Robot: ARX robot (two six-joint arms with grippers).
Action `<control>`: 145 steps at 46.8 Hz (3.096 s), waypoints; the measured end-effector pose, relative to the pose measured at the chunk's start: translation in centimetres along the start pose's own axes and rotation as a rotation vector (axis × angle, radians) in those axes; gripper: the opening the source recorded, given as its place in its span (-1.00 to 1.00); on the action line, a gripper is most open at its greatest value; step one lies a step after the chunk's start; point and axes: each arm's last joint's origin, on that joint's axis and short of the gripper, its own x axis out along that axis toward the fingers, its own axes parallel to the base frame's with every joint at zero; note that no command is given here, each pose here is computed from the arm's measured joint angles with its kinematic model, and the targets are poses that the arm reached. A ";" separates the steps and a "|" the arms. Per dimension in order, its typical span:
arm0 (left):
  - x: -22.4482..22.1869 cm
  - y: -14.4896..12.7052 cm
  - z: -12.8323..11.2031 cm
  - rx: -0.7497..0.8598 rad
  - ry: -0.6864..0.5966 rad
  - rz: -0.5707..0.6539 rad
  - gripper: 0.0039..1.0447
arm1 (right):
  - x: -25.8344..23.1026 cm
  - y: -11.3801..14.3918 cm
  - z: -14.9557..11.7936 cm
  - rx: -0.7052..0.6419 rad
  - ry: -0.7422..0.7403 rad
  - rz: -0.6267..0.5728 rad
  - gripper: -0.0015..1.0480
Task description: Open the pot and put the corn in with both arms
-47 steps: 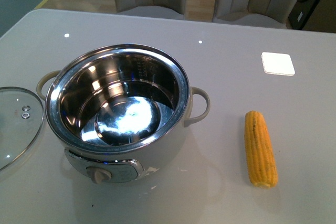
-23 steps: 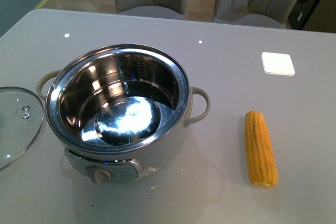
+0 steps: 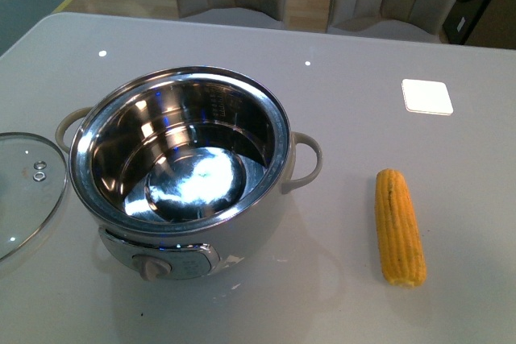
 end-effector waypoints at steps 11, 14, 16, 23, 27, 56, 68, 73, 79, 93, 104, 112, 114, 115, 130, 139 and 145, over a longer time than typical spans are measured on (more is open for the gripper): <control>0.0 0.0 0.0 0.000 0.000 0.000 0.87 | 6.6 3.9 -0.8 -0.151 0.137 0.008 0.83; 0.0 0.0 0.0 0.000 0.000 0.000 0.87 | 8.0 4.6 -1.4 -0.192 0.170 0.002 0.83; 0.0 0.0 0.0 0.000 0.000 0.000 0.87 | 9.0 4.9 -1.8 -0.220 0.186 -0.010 0.83; 0.0 0.0 0.0 0.000 0.000 0.000 0.87 | 11.8 5.2 -3.7 -0.295 0.273 -0.029 0.83; 0.0 0.0 0.0 0.000 0.000 0.000 0.87 | 13.0 5.4 -4.3 -0.318 0.299 -0.033 0.83; 0.0 0.0 0.0 0.000 0.000 0.000 0.87 | 19.4 7.5 -8.3 -0.377 0.457 -0.015 0.71; 0.0 0.0 0.0 0.000 0.000 0.000 0.87 | 19.7 7.5 -8.7 -0.379 0.477 -0.012 0.12; 0.0 0.0 0.0 0.000 0.000 0.000 0.87 | 19.5 7.0 -8.7 -0.370 0.484 -0.004 -0.18; 0.0 0.0 0.0 0.000 0.000 0.000 0.87 | 18.2 5.7 -8.2 -0.368 0.484 0.014 -0.40; 0.0 0.0 0.0 0.000 0.000 0.000 0.87 | 13.8 4.6 -2.5 -0.322 0.376 0.129 -0.54; 0.0 0.0 0.0 0.000 0.000 0.000 0.87 | 9.8 7.2 2.4 -0.272 0.236 0.265 -0.56; 0.0 0.0 0.0 0.000 0.000 0.000 0.87 | 7.8 10.9 4.4 -0.252 0.175 0.379 -0.56; 0.0 0.0 0.0 0.000 0.000 0.000 0.87 | 7.5 12.1 4.6 -0.251 0.171 0.407 -0.56; 0.0 0.0 0.0 0.000 0.000 0.000 0.87 | 7.5 12.4 4.7 -0.252 0.170 0.415 -0.56; 0.0 0.0 0.0 0.000 0.000 0.000 0.87 | 9.0 20.6 4.3 -0.241 0.221 0.516 -0.56; 0.0 0.0 0.0 0.000 0.000 0.000 0.87 | 10.9 24.4 3.9 -0.227 0.271 0.527 -0.56; 0.0 0.0 0.0 0.000 0.000 0.000 0.87 | 11.6 25.8 3.8 -0.223 0.288 0.528 -0.56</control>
